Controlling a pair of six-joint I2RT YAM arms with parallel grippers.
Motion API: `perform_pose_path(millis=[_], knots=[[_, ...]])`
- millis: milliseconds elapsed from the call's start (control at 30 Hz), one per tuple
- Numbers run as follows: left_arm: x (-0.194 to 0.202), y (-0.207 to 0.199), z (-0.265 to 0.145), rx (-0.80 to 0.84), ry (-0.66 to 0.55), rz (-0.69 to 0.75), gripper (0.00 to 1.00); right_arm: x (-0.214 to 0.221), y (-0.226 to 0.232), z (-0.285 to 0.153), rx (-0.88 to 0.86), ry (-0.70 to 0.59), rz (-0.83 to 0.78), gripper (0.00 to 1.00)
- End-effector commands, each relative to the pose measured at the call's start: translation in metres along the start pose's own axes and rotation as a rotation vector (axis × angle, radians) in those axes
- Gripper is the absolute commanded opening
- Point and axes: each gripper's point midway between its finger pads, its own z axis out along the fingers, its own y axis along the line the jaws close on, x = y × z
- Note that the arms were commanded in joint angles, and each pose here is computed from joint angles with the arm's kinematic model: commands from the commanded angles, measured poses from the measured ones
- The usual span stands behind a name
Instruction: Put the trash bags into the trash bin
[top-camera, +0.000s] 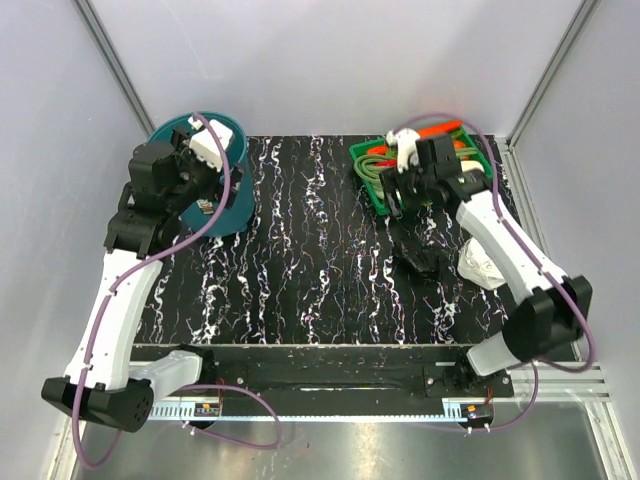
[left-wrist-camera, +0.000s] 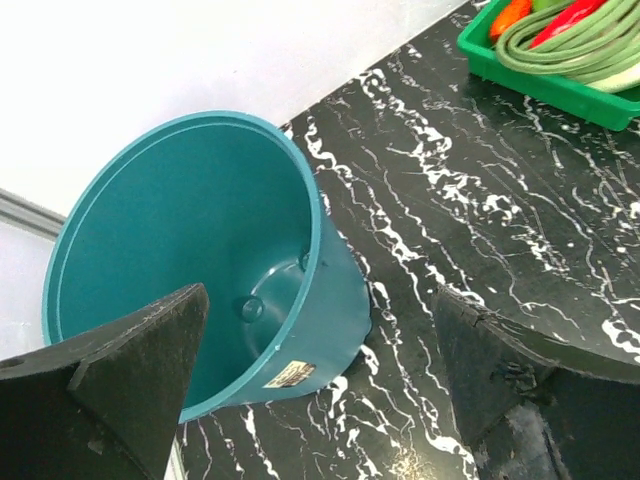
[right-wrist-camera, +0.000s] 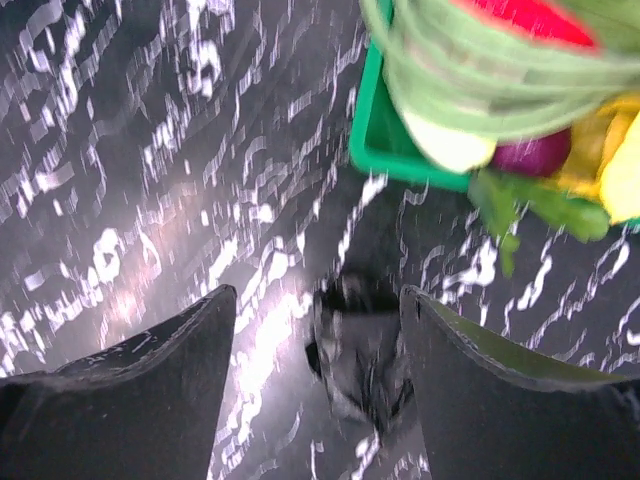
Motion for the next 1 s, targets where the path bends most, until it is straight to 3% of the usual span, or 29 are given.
perform_pose_path(millis=[0, 233, 600, 700, 833, 967], knots=[[-0.014, -0.024, -0.019, 0.086, -0.067, 0.015, 0.99, 0.106, 0.005, -0.004, -0.051, 0.261, -0.115, 0.72], [-0.006, -0.076, -0.039, 0.262, -0.086, 0.042, 0.99, 0.173, 0.003, -0.003, -0.035, 0.337, -0.150, 0.72], [0.021, -0.095, -0.027, 0.313, -0.023, 0.090, 0.99, 0.215, -0.015, 0.045, 0.017, 0.433, -0.211, 0.69], [0.025, -0.097, -0.022, 0.312, -0.013, 0.095, 0.99, 0.216, -0.015, 0.057, 0.012, 0.452, -0.201, 0.64], [0.033, -0.101, -0.017, 0.321, 0.007, 0.093, 0.99, 0.196, -0.010, 0.056, 0.000, 0.417, -0.157, 0.47], [0.039, -0.104, -0.014, 0.328, 0.024, 0.106, 0.99, 0.171, -0.001, 0.040, -0.026, 0.377, -0.111, 0.45]])
